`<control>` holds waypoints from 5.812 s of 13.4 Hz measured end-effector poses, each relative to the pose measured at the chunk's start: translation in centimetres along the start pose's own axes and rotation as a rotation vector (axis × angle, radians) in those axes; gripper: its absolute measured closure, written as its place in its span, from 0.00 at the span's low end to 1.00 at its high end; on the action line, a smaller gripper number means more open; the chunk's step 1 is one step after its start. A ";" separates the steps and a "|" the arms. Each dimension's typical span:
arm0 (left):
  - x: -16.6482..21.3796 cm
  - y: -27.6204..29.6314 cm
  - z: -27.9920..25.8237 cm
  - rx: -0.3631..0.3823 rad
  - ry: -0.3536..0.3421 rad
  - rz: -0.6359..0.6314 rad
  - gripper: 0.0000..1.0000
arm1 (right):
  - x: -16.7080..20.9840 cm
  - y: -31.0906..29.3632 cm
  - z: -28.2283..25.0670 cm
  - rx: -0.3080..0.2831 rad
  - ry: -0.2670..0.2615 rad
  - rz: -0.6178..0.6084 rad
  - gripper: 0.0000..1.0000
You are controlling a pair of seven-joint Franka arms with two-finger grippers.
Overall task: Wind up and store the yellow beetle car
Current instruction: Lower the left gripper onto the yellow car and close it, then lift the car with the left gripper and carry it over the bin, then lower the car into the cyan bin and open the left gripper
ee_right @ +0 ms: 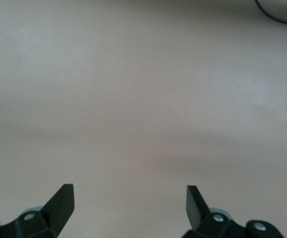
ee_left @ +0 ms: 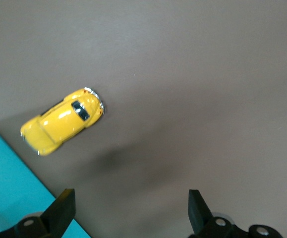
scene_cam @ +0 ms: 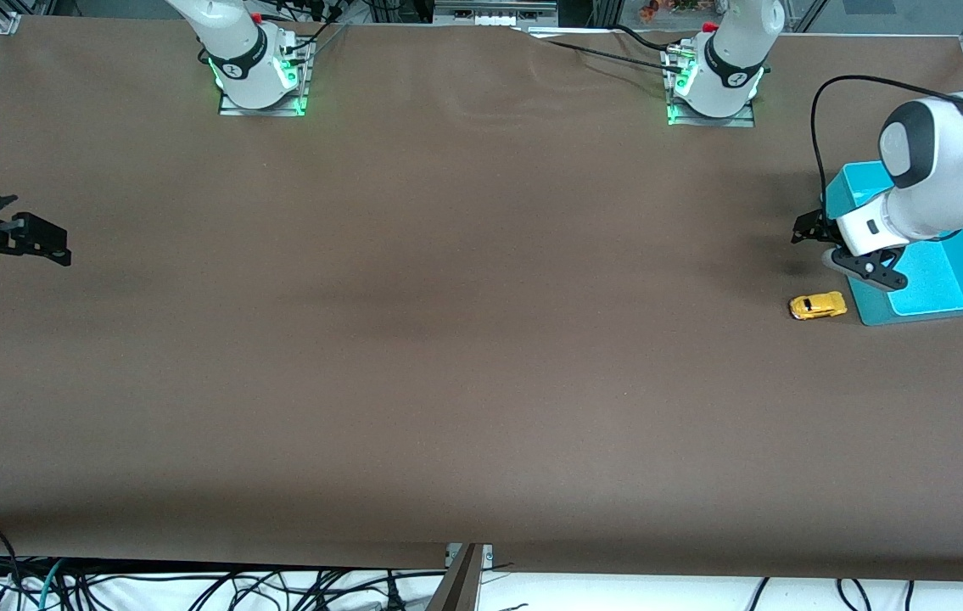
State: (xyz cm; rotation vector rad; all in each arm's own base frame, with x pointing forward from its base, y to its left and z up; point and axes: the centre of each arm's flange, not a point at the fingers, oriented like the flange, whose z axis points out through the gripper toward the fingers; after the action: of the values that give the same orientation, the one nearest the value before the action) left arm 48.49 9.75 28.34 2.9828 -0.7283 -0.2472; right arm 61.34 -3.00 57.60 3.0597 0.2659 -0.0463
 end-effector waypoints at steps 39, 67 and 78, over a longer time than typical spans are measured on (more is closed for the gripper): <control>0.6 -6.2 1.8 -0.017 0.032 0.659 0.54 | -2.8 -0.9 0.1 0.029 -0.077 0.128 0.00; -16.7 -11.6 7.2 -0.031 -0.189 0.781 0.54 | -2.8 -1.0 0.1 0.030 -0.076 0.128 0.00; -17.9 -11.1 11.4 -0.077 -0.220 0.833 0.21 | -2.8 -1.0 0.1 0.030 -0.076 0.128 0.00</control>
State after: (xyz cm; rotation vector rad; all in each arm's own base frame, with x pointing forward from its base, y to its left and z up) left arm 35.92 27.66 18.55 2.3262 -1.8203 -0.5185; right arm 58.45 -2.53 57.57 3.0879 0.0652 -0.1611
